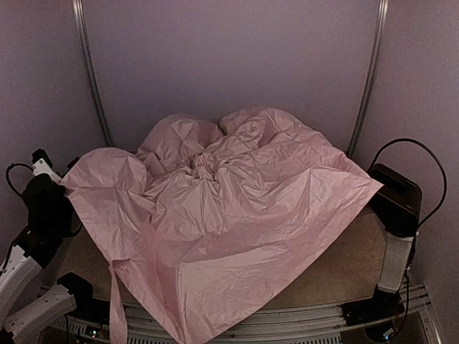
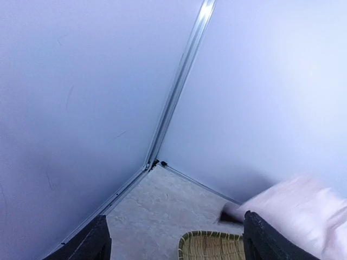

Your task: Put away the umbrella

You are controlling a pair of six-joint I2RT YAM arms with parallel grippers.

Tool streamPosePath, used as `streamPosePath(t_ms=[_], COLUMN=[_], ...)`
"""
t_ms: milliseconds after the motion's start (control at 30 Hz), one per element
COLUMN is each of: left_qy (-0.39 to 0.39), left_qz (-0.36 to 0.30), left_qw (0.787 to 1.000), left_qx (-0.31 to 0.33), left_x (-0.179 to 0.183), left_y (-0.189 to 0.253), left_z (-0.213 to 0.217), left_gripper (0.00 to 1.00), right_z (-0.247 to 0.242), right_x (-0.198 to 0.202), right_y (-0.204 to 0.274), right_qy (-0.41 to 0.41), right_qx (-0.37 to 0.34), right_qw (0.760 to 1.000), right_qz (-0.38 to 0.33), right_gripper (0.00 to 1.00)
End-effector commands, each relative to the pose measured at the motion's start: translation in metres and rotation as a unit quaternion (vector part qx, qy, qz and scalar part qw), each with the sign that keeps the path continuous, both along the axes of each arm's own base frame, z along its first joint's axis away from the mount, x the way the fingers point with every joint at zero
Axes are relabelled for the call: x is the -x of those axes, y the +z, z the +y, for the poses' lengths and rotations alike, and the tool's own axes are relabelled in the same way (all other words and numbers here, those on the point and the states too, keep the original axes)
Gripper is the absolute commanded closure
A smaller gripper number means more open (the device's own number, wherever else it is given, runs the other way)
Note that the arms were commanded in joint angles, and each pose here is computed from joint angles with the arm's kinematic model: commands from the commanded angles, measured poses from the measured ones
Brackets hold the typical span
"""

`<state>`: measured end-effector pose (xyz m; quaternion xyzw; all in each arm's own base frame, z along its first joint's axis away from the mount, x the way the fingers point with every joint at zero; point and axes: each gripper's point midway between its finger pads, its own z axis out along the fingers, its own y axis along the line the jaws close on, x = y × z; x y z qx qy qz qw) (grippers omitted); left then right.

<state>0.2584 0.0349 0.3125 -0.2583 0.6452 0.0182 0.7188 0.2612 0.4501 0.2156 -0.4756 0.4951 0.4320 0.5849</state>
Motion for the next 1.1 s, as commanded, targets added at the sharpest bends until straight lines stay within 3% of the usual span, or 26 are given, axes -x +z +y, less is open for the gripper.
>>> streamPosePath(t_ms=[0, 233, 667, 833, 1067], left_qy=[-0.064, -0.125, -0.070, -0.061, -0.035], left_qz=[-0.010, -0.015, 0.014, 0.052, 0.091], left_qw=[0.998, 0.992, 0.997, 0.996, 0.995], left_qx=[-0.019, -0.029, -0.031, -0.036, -0.037], left_x=[-0.009, -0.017, -0.014, -0.024, -0.040], left_y=[0.006, 0.007, -0.010, -0.023, -0.039], left_z=[-0.021, -0.044, -0.026, -0.026, -0.014], left_gripper=[0.19, 0.20, 0.15, 0.13, 0.10], right_z=[0.005, 0.010, -0.056, -0.094, -0.108], right_x=[0.015, -0.001, -0.009, 0.000, 0.021], right_y=[-0.019, 0.015, 0.192, 0.221, 0.242], right_qy=[0.020, -0.006, -0.051, -0.057, -0.045], right_qx=[0.007, 0.013, -0.092, -0.097, -0.069], right_qw=[1.000, 0.999, 0.982, 0.974, 0.973], right_qz=[-0.005, -0.047, -0.158, -0.196, -0.218], right_gripper=[0.99, 0.99, 1.00, 1.00, 1.00])
